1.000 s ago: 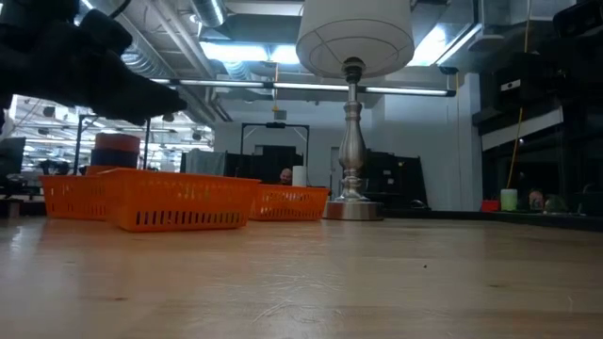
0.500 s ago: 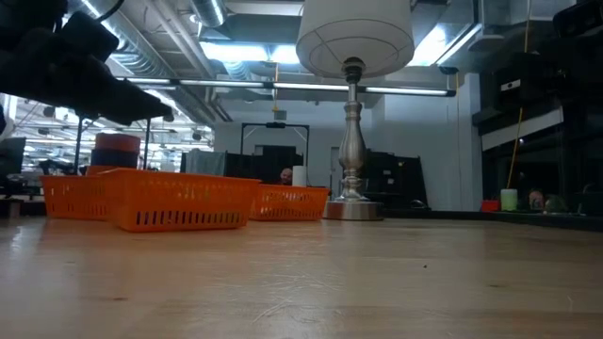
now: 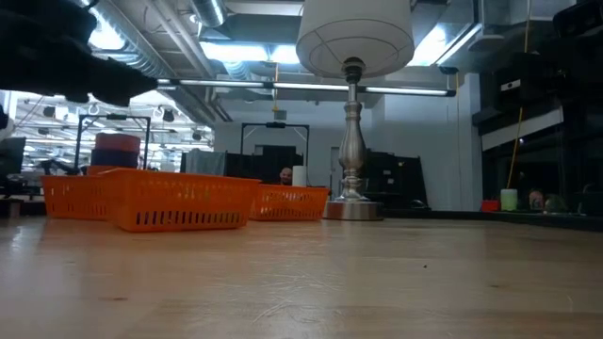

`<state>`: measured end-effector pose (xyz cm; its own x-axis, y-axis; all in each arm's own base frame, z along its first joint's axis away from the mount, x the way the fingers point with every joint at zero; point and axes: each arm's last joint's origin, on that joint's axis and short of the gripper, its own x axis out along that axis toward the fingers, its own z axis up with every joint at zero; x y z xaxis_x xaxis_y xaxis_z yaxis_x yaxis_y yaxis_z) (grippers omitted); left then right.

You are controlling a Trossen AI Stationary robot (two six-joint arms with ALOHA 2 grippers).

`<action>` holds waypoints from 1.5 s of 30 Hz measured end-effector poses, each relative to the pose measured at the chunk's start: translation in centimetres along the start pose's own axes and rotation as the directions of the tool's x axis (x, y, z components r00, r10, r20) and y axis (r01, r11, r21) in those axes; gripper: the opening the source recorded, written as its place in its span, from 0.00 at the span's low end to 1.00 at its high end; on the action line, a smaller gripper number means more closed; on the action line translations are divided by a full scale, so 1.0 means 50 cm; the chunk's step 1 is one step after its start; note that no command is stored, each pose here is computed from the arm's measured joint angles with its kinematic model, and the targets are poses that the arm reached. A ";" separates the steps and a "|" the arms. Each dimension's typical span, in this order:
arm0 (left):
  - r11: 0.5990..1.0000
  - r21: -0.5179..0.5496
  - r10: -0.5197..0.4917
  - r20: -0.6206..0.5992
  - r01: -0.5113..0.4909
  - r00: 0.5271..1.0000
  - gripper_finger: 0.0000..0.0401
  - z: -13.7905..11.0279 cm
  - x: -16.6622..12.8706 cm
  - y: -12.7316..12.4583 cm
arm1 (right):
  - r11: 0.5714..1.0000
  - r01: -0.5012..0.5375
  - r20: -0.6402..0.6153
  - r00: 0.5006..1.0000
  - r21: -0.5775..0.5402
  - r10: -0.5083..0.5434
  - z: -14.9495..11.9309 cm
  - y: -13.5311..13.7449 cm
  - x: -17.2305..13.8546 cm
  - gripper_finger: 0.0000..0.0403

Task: Pick and place Stapler, Stapler remover, tape
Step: Return to Home Position

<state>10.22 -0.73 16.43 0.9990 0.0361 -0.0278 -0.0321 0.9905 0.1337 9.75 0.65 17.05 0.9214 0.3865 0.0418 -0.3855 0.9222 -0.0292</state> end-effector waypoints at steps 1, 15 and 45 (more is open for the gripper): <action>0.999 -0.013 -0.038 0.007 0.038 0.999 0.42 0.000 -0.003 0.000 | 1.000 0.000 0.001 1.000 -0.001 0.000 0.000 0.000 0.000 0.32; 1.000 -0.014 0.005 -0.062 -0.005 0.998 0.42 -0.013 0.003 0.022 | 1.000 0.000 0.001 1.000 -0.001 0.000 0.000 0.000 0.000 0.32; 0.977 -0.209 0.032 -0.044 -0.041 0.999 0.42 -0.007 0.021 0.025 | 1.000 0.000 0.001 1.000 -0.001 0.000 0.000 0.000 0.000 0.32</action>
<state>11.21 0.60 16.22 0.9950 0.0738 -0.0669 -0.0788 0.9941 -0.0747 9.74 0.64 17.06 0.9213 0.3864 0.0425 -0.3854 0.9223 -0.0298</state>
